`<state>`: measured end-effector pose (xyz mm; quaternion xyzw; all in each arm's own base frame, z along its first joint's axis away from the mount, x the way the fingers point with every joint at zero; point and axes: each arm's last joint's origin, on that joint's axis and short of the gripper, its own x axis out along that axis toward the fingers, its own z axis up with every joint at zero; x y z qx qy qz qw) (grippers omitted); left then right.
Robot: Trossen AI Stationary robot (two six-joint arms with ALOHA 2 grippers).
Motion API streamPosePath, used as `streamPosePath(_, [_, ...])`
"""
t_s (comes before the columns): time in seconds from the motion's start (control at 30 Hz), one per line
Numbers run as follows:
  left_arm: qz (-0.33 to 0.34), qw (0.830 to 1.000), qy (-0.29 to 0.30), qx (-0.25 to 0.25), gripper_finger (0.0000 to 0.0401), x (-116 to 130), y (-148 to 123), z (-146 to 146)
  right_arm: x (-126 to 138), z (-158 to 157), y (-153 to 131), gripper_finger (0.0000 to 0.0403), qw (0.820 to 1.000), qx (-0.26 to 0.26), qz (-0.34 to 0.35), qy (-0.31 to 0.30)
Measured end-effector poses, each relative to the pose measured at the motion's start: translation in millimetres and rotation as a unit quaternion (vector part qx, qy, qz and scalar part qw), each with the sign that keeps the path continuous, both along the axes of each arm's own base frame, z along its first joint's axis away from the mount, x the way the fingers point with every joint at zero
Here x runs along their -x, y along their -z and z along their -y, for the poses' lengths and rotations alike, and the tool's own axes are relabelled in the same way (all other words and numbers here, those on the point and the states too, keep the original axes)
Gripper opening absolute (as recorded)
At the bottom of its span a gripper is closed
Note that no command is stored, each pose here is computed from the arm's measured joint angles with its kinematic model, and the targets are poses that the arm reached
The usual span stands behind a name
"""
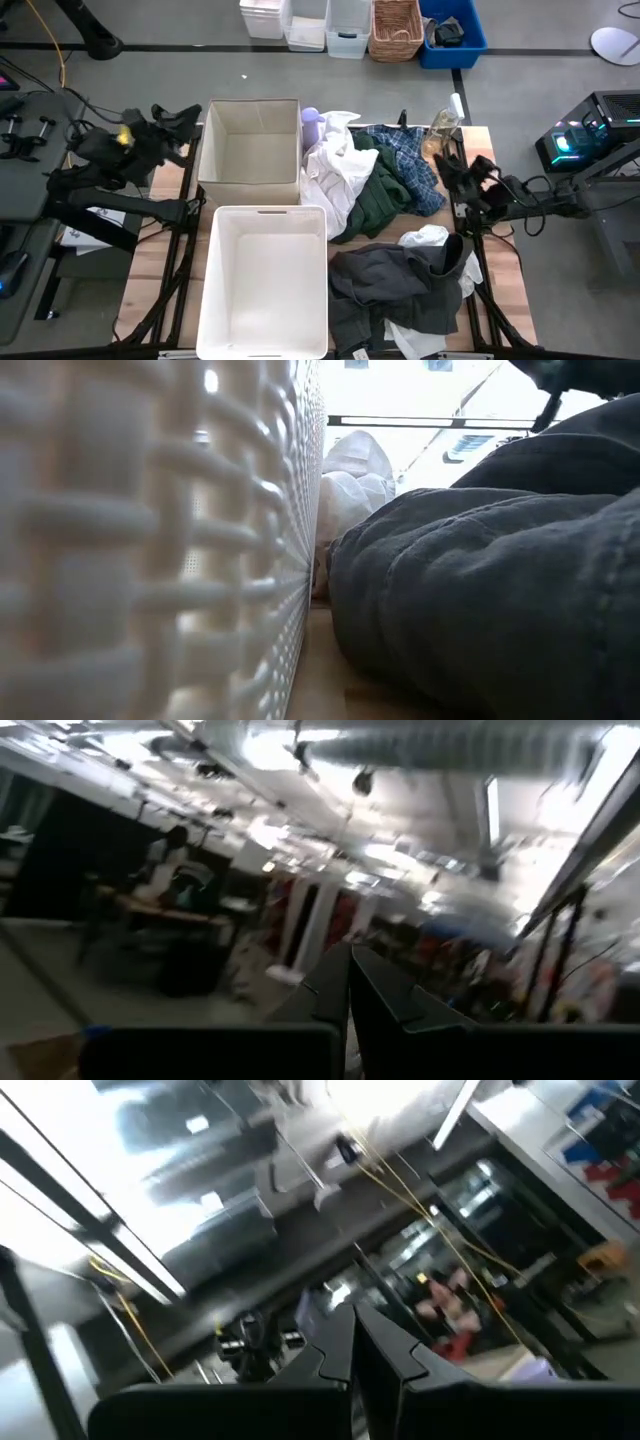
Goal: Sort clothes
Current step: Put the green polo shirt into the top white laundry organizer
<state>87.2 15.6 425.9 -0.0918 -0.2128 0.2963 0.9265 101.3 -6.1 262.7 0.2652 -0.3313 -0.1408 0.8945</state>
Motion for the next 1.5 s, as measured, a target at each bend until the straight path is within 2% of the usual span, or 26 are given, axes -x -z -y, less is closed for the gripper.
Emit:
streamPosePath(0.13, [-0.044,0.999,-0.026,0.002,0.0025,-5.5,-0.8,-5.1,-37.7,-2.9,-30.3,0.0,0.998,0.004,-0.065,0.001])
streamPosePath(0.23, [-0.068,0.998,-0.012,0.013,0.0041,-5.6,-10.0,-7.6,-65.9,-4.3,-53.0,0.0,0.992,0.017,-0.121,0.024])
streamPosePath(0.3, [-0.083,0.996,0.001,0.025,0.005,-8.7,-15.2,-9.2,-81.6,-3.1,-64.3,0.0,0.981,0.013,-0.184,0.053])
streamPosePath(0.37, [-0.108,0.993,0.013,0.04,0.0058,-14.7,-16.0,-10.8,-94.4,3.3,-72.2,0.0004,0.959,-0.022,-0.273,0.073])
streamPosePath(0.43, [-0.145,0.988,0.019,0.048,0.0067,-23.2,-14.0,-12.6,-101.1,11.2,-75.1,0.0017,0.914,-0.034,-0.401,0.054])
streamPosePath(0.57, [-0.222,0.973,0.003,0.063,0.009,-37.0,-7.4,-17.9,-111.3,22.3,-83.2,0.0071,0.799,-0.038,-0.6,0.005])
streamPosePath(0.63, [-0.248,0.966,-0.009,0.073,0.0103,-42.8,-3.0,-21.0,-116.6,24.5,-84.3,0.0105,0.74,-0.019,-0.672,0.01])
streamPosePath(0.7, [-0.267,0.959,-0.014,0.092,0.0117,-46.2,2.4,-22.8,-121.8,27.4,-78.0,0.0139,0.686,-0.021,-0.727,0.035])
streamPosePath(0.77, [-0.284,0.952,-0.017,0.116,0.0129,-47.7,8.7,-24.0,-128.9,32.0,-66.9,0.0171,0.658,-0.055,-0.749,0.055])
streamPosePath(0.87, [-0.306,0.939,-0.021,0.157,0.0146,-47.4,18.0,-24.3,-139.7,36.6,-39.0,0.0207,0.628,-0.11,-0.769,0.035])
streamPosePath(1.0, [-0.317,0.928,-0.007,0.197,0.0158,-45.4,24.6,-22.9,-153.5,41.2,-1.2,0.0234,0.585,-0.128,-0.801,0.005])
streamPosePath(1.1, [-0.316,0.927,0.008,0.203,0.0161,-45.1,24.9,-22.0,-164.3,46.8,14.2,0.0238,0.574,-0.137,-0.807,0.005])
streamPosePath(1.23, [-0.316,0.927,0.009,0.203,0.0161,-44.8,24.8,-21.9,-176.2,53.3,37.7,0.0238,0.54,-0.143,-0.829,0.016])
streamPosePath(1.4, [-0.316,0.927,0.009,0.203,0.0161,-44.8,24.8,-21.9,-196.2,60.8,68.1,0.0238,0.531,-0.163,-0.831,-0.026])
streamPosePath(1.5, [-0.316,0.927,0.009,0.203,0.0161,-44.8,24.8,-21.9,-201.1,61.1,82.9,0.0221,0.511,-0.167,-0.843,-0.027])
